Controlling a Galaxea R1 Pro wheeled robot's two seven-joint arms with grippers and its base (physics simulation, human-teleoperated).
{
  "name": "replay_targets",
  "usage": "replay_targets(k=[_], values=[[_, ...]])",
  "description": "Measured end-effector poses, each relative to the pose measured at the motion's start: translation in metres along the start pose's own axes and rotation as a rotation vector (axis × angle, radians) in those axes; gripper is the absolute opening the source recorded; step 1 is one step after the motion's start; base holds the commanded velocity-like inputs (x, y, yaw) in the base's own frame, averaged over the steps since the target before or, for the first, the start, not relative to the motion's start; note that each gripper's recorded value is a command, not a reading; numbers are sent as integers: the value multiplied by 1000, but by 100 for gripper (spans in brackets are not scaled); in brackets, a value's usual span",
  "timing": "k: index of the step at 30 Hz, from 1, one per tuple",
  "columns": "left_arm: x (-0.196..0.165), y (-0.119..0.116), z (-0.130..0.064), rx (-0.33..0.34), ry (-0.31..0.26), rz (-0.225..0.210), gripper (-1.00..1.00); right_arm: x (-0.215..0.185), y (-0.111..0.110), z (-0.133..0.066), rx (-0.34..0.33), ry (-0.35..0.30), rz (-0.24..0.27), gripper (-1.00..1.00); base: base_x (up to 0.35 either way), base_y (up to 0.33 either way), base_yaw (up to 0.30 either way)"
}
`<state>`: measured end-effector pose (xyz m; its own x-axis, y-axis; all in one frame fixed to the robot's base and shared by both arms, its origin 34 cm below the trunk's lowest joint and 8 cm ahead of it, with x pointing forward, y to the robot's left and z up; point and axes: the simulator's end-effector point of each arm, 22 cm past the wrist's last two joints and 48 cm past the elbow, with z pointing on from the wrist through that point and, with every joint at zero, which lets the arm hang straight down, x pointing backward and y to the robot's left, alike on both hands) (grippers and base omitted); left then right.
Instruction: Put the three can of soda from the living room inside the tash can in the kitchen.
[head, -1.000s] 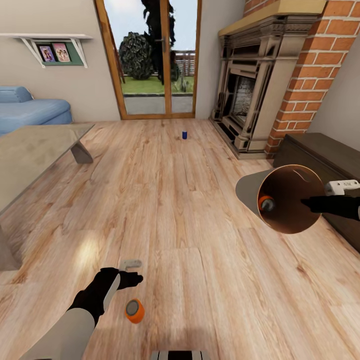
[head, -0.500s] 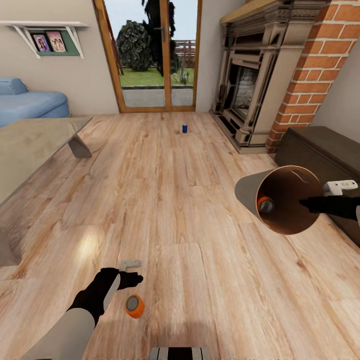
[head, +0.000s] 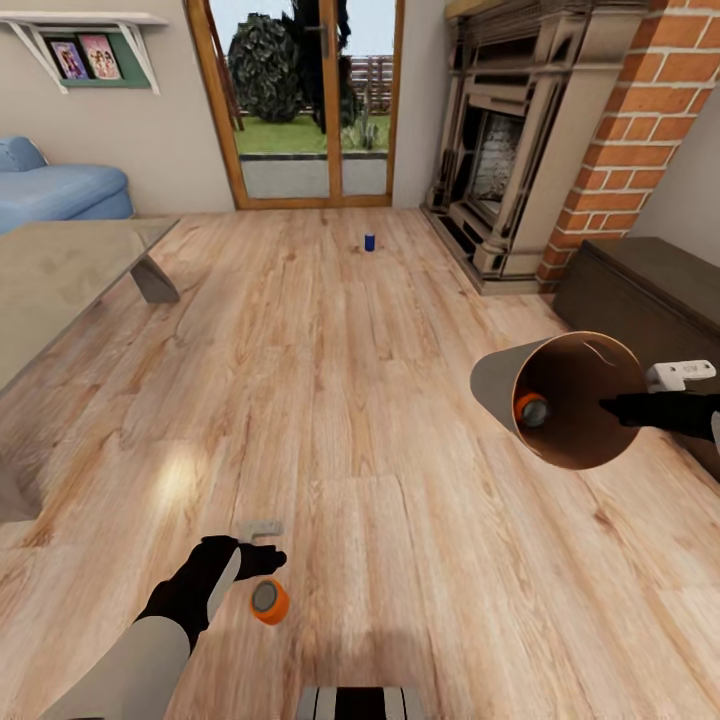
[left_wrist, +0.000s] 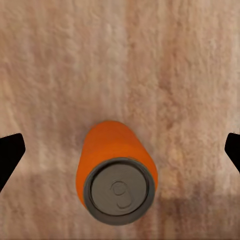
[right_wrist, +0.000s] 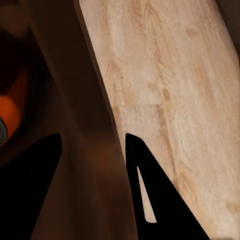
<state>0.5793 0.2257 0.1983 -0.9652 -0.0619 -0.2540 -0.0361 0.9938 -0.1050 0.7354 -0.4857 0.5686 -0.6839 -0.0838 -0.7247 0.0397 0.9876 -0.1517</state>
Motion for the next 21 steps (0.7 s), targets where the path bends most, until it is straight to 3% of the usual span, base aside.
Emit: replay_targets(k=[21], values=[[38, 6, 35, -4, 87, -9, 100, 42, 15, 44, -13, 91, -26, -100, 0, 0, 0]])
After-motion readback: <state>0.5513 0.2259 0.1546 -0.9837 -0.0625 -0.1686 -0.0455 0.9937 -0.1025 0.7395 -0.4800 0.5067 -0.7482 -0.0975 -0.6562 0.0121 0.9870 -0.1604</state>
